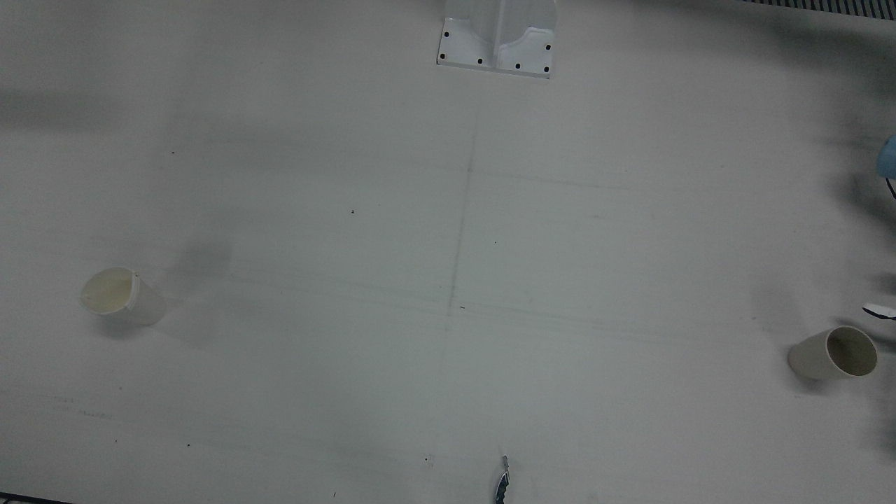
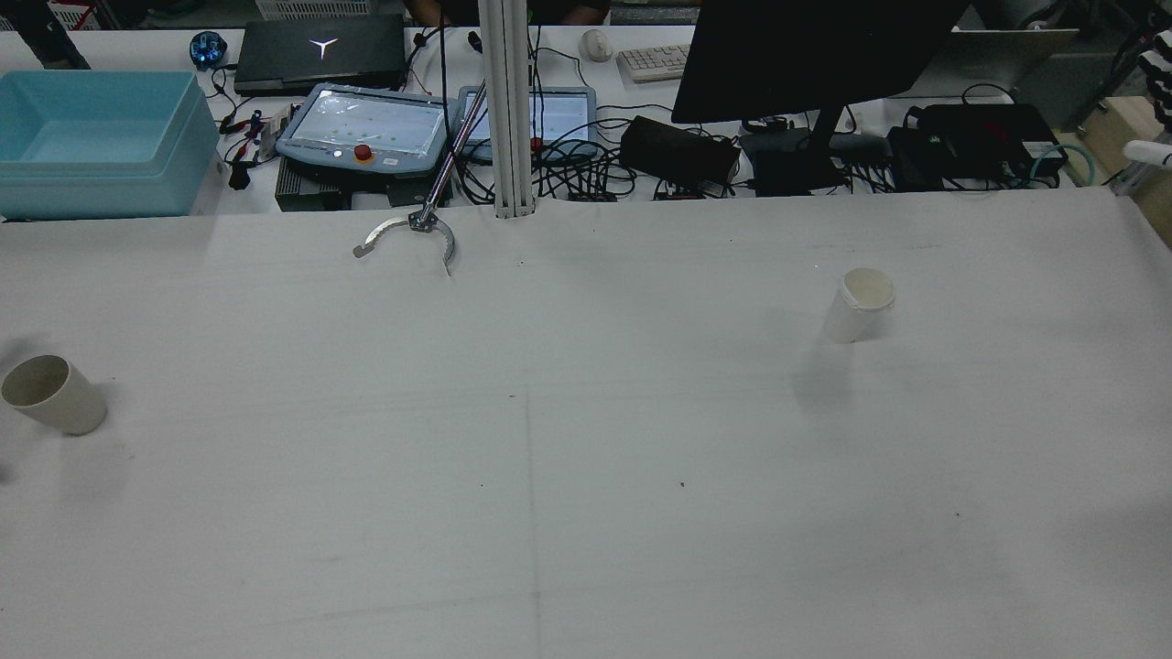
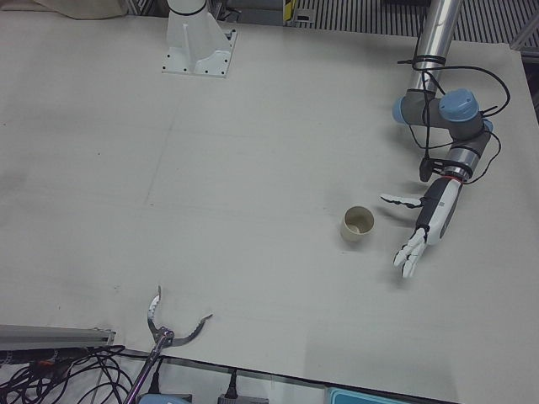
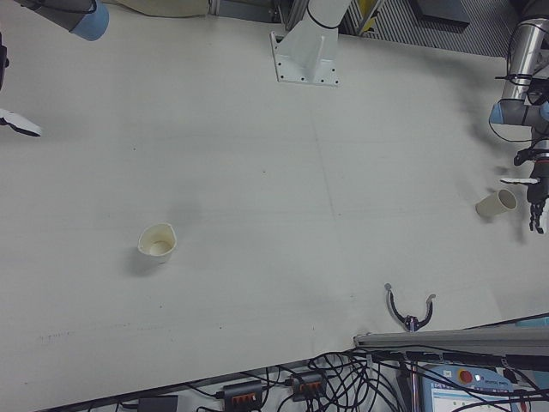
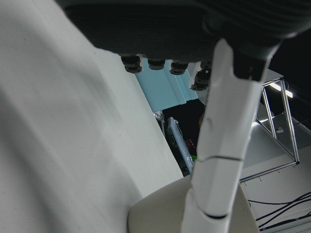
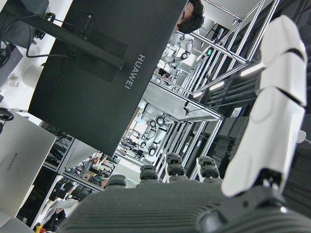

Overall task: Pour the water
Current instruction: 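Reach the left hand to the beige cup and close fingers around it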

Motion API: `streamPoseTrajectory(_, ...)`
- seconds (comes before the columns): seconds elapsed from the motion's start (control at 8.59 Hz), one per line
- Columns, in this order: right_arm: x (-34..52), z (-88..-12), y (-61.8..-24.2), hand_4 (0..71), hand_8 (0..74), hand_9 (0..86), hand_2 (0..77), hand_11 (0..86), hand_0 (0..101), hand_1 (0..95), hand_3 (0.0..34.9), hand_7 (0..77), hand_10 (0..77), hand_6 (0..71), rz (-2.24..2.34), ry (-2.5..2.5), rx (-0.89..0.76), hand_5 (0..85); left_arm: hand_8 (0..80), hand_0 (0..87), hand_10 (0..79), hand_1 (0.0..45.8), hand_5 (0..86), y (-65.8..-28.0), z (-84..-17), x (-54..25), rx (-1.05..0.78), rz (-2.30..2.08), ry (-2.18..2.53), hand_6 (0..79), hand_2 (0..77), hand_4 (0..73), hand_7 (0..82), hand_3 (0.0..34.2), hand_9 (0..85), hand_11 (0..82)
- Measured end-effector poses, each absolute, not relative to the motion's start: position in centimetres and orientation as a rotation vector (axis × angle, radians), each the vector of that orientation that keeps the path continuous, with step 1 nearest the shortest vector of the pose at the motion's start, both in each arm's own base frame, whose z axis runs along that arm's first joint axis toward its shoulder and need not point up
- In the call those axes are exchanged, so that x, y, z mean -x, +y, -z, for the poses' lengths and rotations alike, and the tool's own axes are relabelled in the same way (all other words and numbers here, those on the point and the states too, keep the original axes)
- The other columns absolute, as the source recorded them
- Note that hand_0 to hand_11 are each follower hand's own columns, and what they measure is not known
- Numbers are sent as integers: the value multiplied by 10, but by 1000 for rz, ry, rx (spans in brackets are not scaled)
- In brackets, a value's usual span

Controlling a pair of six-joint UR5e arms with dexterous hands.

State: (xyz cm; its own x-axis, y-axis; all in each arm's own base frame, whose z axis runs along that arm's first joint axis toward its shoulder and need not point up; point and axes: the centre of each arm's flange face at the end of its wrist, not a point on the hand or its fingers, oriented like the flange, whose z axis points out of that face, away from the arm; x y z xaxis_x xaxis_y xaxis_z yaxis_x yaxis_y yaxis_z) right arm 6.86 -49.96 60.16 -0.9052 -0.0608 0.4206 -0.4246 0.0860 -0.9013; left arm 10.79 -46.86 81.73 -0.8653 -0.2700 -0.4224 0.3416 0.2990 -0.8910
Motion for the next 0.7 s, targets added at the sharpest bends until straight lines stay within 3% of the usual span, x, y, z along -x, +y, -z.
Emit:
streamPoseTrajectory(0.58,-68,-603,-499,0,54,33,136,11,492,175,83,87,0,98,-1892,-2085,-484,71,22,800,16,224,0,-462,-812,-155,23,1624,2154,16,11,164,22,0,11,65)
streamPoseTrajectory(0.7,-68,-603,-500,0,54,33,136,11,492,175,82,87,5,98,-1892,-2084,-484,71,22,800,16,202,0,-461,-810,-164,37,1622,2159,16,11,164,22,0,11,65)
